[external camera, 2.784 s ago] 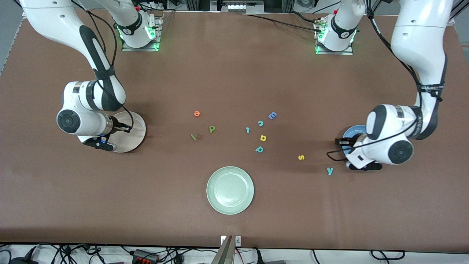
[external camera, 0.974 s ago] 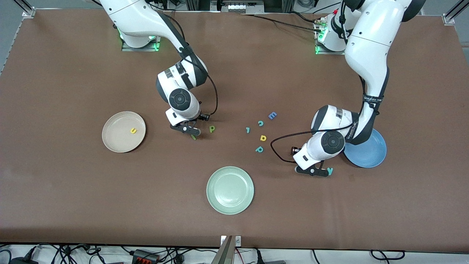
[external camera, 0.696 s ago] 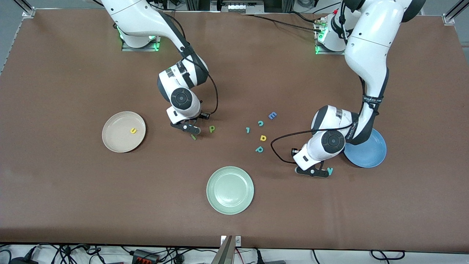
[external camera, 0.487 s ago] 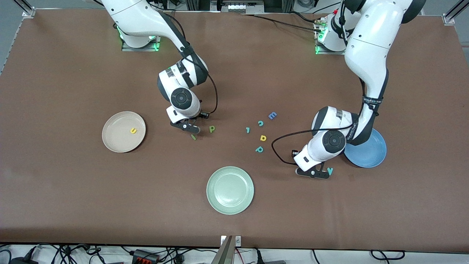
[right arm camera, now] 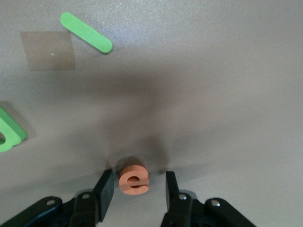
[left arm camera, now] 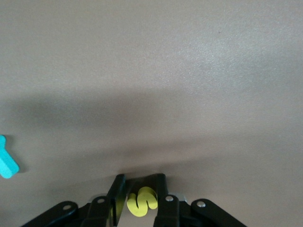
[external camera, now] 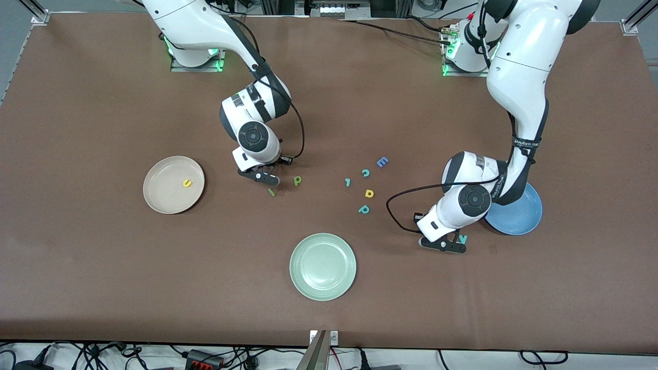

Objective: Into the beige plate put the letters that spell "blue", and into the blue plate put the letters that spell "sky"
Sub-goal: 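Grasp the yellow s with the left gripper while the right gripper grasps the e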

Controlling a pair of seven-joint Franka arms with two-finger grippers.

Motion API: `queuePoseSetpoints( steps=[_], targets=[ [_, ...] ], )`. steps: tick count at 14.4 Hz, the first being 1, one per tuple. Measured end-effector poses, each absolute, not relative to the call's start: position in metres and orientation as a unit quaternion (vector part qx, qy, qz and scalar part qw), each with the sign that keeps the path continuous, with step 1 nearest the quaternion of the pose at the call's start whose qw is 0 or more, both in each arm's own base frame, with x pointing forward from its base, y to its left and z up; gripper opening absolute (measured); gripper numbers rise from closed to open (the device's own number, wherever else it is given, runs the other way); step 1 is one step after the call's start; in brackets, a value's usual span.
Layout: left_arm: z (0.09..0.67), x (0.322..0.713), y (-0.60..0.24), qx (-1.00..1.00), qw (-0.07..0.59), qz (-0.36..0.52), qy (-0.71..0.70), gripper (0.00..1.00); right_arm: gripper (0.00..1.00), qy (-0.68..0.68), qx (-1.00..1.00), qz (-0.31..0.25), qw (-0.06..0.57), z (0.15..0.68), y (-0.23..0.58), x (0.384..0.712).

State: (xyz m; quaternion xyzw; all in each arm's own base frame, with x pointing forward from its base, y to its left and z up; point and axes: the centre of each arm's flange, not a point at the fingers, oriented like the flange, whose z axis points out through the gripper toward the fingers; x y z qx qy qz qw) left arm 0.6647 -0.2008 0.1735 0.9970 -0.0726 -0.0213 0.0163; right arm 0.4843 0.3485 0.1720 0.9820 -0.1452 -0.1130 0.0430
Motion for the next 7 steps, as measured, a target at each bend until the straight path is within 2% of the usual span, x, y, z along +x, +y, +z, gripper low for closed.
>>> queuePoseSetpoints(
  steps=[2,4,5,6,7],
  targets=[
    [0.1736,0.6648,-0.2004,0.997,0.016,-0.021,-0.073,0.31,0.49,-0.145,0.982,-0.113,0.042,0.1722,0.3486,0.4844],
    [0.1734,0.6645,-0.2009,0.997,0.016,-0.022,-0.073,0.32,0.42,-0.146,0.982,-0.112,0.042,0.1726,0.3487,0.4846],
    [0.1733,0.6642,-0.2014,0.997,0.016,-0.022,-0.074,0.34,0.35,-0.146,0.982,-0.112,0.042,0.1729,0.3487,0.4846],
    [0.1733,0.6642,-0.2015,0.997,0.016,-0.022,-0.074,0.34,0.35,-0.146,0.982,-0.112,0.042,0.1729,0.3487,0.4846],
    [0.1733,0.6641,-0.2018,0.997,0.016,-0.022,-0.074,0.35,0.30,-0.146,0.982,-0.112,0.042,0.1729,0.3487,0.4846]
  ],
)
